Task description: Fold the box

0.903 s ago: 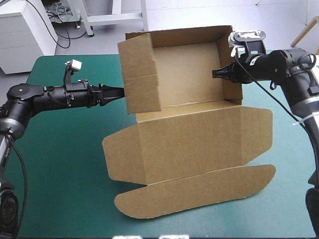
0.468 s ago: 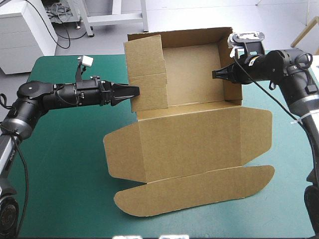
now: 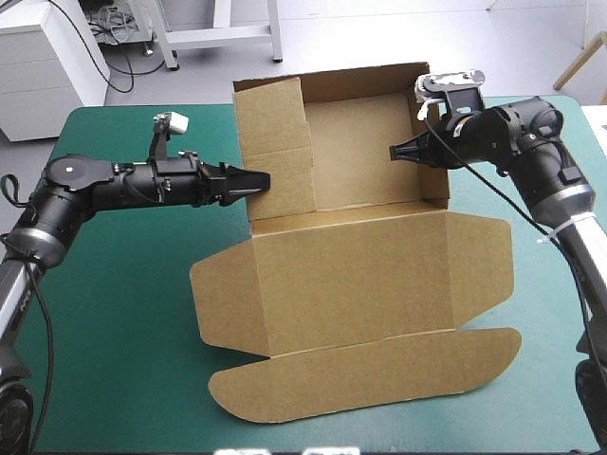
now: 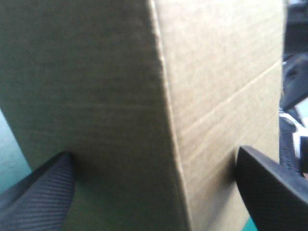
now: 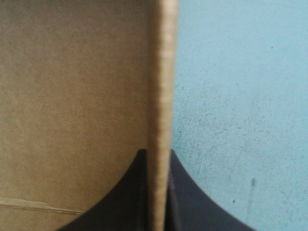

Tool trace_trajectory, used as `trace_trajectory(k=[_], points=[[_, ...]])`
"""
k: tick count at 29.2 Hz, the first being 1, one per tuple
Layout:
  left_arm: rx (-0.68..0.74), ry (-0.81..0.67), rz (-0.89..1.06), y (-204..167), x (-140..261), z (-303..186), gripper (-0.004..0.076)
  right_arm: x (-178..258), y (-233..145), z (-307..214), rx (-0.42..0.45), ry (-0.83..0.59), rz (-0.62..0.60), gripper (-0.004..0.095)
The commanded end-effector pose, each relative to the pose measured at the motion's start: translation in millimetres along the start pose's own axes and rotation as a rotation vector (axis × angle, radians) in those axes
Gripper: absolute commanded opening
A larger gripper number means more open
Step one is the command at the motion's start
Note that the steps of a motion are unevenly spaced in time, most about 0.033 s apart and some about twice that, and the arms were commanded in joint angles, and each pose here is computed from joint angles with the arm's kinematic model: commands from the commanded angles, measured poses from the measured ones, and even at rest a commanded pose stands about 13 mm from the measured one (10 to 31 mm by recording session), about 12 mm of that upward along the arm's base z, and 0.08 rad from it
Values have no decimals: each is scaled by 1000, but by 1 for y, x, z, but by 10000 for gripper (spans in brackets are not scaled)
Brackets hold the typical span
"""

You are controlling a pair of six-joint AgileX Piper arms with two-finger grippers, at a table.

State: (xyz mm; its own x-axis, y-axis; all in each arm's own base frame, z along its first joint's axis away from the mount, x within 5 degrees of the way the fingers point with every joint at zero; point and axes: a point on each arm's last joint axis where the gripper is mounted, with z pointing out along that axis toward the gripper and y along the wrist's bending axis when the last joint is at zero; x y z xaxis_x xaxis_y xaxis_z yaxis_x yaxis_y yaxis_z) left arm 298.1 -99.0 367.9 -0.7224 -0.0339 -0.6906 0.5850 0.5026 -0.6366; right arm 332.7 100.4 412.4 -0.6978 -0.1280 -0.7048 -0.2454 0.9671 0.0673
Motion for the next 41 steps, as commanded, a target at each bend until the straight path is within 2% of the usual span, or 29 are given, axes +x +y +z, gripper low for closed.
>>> trace_trajectory(k=[1,5,12,17,27,29,32,35,38,41], points=[[-142,-98,4,-30,-9,-3,635,-11,16,-25,-34,-125,-7,-8],[-321,-98,23,-39,-5,5,635,-10,22,-25,-23,-127,-25,-8],[-510,-127,38,-54,-13,7,635,-9,36,-26,7,-139,-52,-7],[-611,-160,-12,-57,-11,11,608,-9,40,-27,26,-153,-35,-8],[-671,-248,-50,-73,-5,23,538,-11,36,-27,65,-175,6,-8],[-677,-259,-49,-73,-6,22,505,-11,36,-27,69,-176,4,-8],[-697,-266,-23,-71,-8,22,402,-11,36,-27,69,-176,4,-8],[-702,-270,-1,-68,-9,27,242,-11,36,-27,62,-172,7,-8],[-703,-261,3,-63,-9,34,200,-11,37,-27,61,-172,5,-8],[-709,-249,6,-60,-8,37,195,-11,37,-27,61,-171,1,-8]])
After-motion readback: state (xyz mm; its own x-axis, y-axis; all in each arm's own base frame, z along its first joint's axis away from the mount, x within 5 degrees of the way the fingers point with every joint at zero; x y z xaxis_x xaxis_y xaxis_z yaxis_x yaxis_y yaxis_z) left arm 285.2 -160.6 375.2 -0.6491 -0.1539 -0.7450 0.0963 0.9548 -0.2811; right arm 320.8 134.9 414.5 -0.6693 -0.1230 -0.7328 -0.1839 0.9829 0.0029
